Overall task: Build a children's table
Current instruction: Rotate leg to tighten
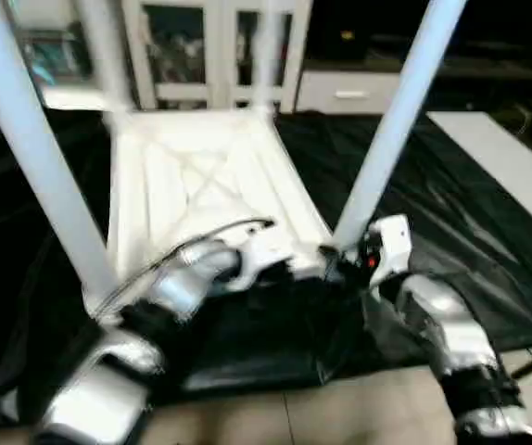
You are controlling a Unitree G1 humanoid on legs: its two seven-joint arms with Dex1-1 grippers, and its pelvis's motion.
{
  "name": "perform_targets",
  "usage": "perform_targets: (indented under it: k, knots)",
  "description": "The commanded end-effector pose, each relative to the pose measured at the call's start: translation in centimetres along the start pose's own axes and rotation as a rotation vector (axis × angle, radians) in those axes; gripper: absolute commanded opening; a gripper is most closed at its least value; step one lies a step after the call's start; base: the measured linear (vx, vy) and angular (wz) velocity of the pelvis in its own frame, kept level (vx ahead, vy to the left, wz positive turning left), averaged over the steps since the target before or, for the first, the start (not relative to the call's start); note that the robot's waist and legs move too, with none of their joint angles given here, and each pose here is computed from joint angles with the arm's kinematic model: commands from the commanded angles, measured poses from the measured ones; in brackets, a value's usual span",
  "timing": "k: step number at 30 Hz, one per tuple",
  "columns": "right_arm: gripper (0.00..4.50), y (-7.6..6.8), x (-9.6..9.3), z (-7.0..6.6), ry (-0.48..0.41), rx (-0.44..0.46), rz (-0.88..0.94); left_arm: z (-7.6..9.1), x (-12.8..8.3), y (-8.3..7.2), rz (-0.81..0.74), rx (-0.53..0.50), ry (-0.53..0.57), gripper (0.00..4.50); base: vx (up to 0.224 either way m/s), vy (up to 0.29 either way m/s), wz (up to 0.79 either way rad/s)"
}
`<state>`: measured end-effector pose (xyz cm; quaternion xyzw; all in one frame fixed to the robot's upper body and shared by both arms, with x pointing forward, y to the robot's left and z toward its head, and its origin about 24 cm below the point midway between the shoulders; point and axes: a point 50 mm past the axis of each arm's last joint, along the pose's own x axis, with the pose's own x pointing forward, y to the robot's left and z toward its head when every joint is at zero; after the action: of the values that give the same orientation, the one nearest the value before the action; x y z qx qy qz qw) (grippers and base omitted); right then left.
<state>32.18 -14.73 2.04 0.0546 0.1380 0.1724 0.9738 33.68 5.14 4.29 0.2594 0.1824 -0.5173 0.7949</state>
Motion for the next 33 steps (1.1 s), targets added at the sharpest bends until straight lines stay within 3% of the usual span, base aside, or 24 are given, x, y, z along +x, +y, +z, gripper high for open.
perform_targets:
  k: [1,5,9,10,12,13,17,20,21,23,24,26,28,29,33]
  knots:
    - [2.61,1.5,0.9,-0.5,-0.004,-0.032,-0.119,0.0,1.3,0.1,0.160,-0.067,0.036,0.00,0.000,0.000,0.00]
    - [2.61,3.6,2.1,0.0,-0.068,-0.018,-0.178,0.8,1.9,0.4,0.257,-0.031,0.023,0.00,-0.013,0.007,0.01]
    - [2.61,4.3,2.3,0.6,-0.123,0.030,-0.107,0.3,1.7,0.6,0.252,0.001,0.047,0.00,0.000,0.000,0.00]
    - [2.61,4.5,2.1,1.3,-0.176,0.061,-0.026,-0.2,1.5,0.7,0.250,0.009,0.069,0.00,0.000,0.000,0.00]
    - [2.61,4.4,1.9,1.5,-0.195,0.053,-0.014,-0.5,1.3,0.8,0.251,0.013,0.080,0.00,0.000,0.000,0.00]
    - [3.17,4.0,1.5,1.9,-0.220,0.006,0.008,-1.0,1.1,1.0,0.249,0.020,0.093,0.00,0.000,0.000,0.00]
    - [3.52,3.5,1.1,2.2,-0.243,-0.040,0.019,-1.5,0.8,1.1,0.235,0.027,0.103,0.00,-0.003,-0.004,-0.04]
    - [3.77,2.1,-0.2,3.4,-0.267,-0.035,0.104,-2.7,0.1,0.5,0.097,0.075,0.119,0.00,-0.011,-0.006,-0.20]
    - [3.77,1.3,-0.9,3.9,-0.268,-0.019,0.169,-3.4,-0.3,-0.2,-0.019,0.139,0.143,0.00,0.000,0.000,0.00]
    - [3.89,0.9,-1.4,4.0,-0.259,-0.035,0.218,-3.7,-0.6,-0.4,-0.062,0.149,0.152,0.00,0.000,0.000,0.00]
    - [4.02,0.2,-2.2,4.0,-0.228,-0.084,0.298,-4.0,-1.0,-1.1,-0.165,0.142,0.141,0.00,0.000,0.000,0.00]
    - [4.20,-0.3,-3.0,3.9,-0.189,-0.129,0.371,-4.3,-1.3,-1.5,-0.219,0.125,0.144,0.00,0.025,-0.006,0.05]
    - [4.33,-0.4,-4.2,3.5,-0.116,-0.204,0.486,-4.7,-1.8,-1.7,-0.271,0.150,0.159,0.00,0.070,-0.018,0.15]
    - [4.43,-0.6,-5.5,3.0,-0.034,-0.273,0.594,-5.0,-2.3,-1.8,-0.318,0.164,0.170,0.00,0.059,-0.025,0.15]
    - [4.43,-0.9,-6.4,2.8,0.018,-0.300,0.649,-5.1,-3.3,-2.8,-0.466,0.211,0.137,0.00,0.042,-0.019,0.04]
